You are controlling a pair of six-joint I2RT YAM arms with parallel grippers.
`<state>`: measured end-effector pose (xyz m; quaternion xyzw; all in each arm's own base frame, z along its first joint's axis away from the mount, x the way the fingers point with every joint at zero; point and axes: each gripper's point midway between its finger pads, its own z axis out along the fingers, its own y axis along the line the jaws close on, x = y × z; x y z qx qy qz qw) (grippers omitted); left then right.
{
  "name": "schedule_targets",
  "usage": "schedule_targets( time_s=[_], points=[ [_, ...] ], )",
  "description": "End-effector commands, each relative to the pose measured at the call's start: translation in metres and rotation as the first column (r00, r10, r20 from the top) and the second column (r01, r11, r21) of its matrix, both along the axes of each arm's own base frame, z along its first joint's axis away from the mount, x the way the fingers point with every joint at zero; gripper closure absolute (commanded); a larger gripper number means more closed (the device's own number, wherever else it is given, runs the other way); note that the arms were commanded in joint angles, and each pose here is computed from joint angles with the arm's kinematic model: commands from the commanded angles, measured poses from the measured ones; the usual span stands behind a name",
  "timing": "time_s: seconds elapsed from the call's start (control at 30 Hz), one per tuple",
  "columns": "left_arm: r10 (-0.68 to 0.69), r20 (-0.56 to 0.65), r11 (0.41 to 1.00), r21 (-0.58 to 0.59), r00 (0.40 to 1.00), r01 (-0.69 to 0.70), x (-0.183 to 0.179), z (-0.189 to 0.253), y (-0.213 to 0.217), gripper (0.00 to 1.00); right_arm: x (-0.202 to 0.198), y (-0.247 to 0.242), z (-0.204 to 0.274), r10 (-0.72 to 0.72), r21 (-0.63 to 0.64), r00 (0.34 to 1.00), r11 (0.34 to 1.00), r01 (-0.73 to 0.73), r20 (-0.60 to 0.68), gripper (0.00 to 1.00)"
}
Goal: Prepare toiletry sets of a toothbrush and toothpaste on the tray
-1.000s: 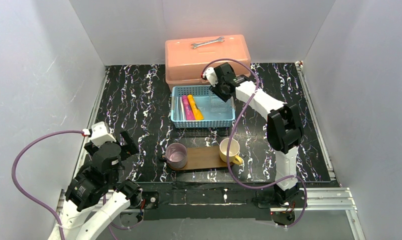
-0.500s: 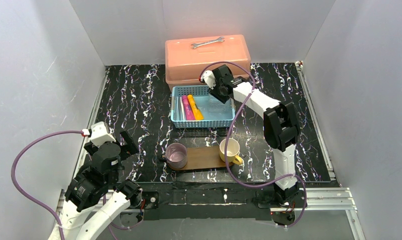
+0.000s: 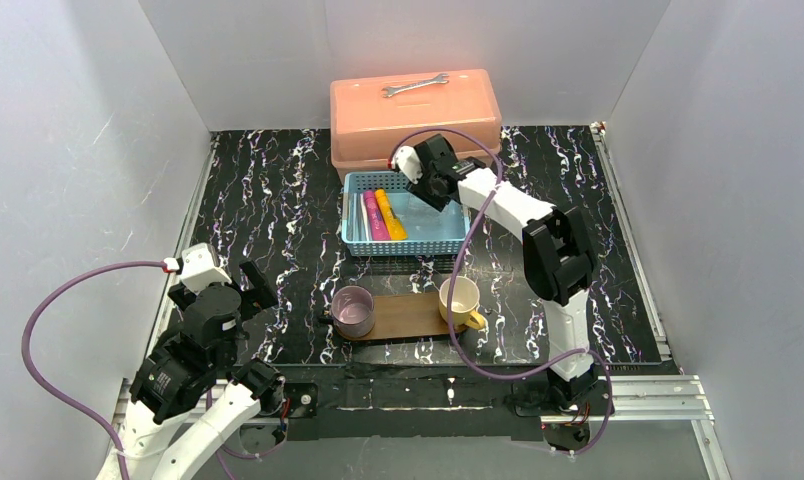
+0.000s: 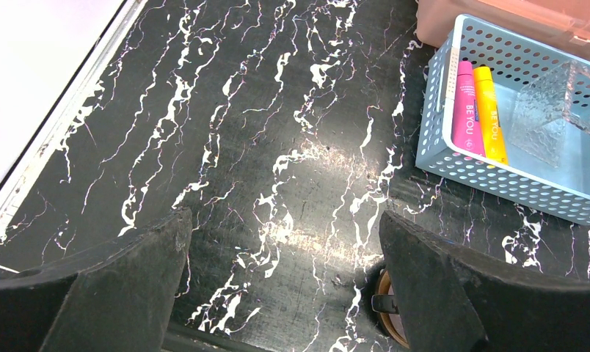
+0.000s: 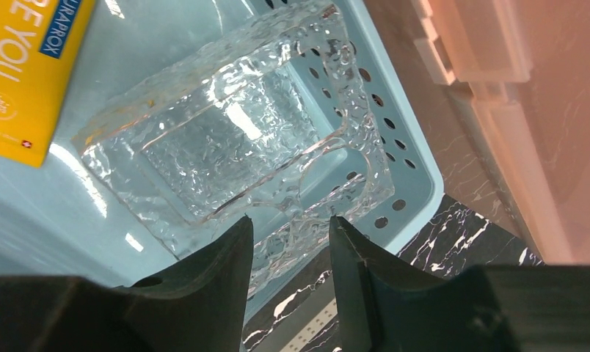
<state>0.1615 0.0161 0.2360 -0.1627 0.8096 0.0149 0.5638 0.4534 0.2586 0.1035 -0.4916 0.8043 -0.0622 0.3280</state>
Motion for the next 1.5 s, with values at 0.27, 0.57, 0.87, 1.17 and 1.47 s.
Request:
schedule_targets(
  time_s=[0.27,0.57,0.87,1.17,1.47],
  points=[
    [0.002,-0.001,1.0,0.01,1.0,-0.001,0.001,-0.002,0.001,0.01,-0.009,0.019,0.031,0.05,-0.014,0.995,0.999,-0.049,0.088,0.47],
    [0.004,-0.002,1.0,0.012,1.0,-0.004,0.001,-0.002,0.001,0.01,-0.006,0.021,0.03,0.075,-0.046,0.992,0.996,-0.071,0.105,0.46],
    [0.005,-0.002,1.0,0.013,1.0,-0.005,0.001,-0.002,0.001,0.01,-0.006,0.028,0.021,0.11,-0.04,0.99,0.993,-0.107,0.085,0.46],
    [0.006,-0.006,1.0,0.016,1.0,-0.005,0.001,-0.003,0.001,0.01,-0.002,0.032,0.017,0.145,-0.022,0.988,0.989,-0.144,0.06,0.47],
    [0.005,-0.008,1.0,0.018,1.0,-0.005,0.001,-0.003,0.001,0.01,-0.001,0.028,0.018,0.169,0.039,0.986,0.985,-0.169,0.011,0.49]
  ],
)
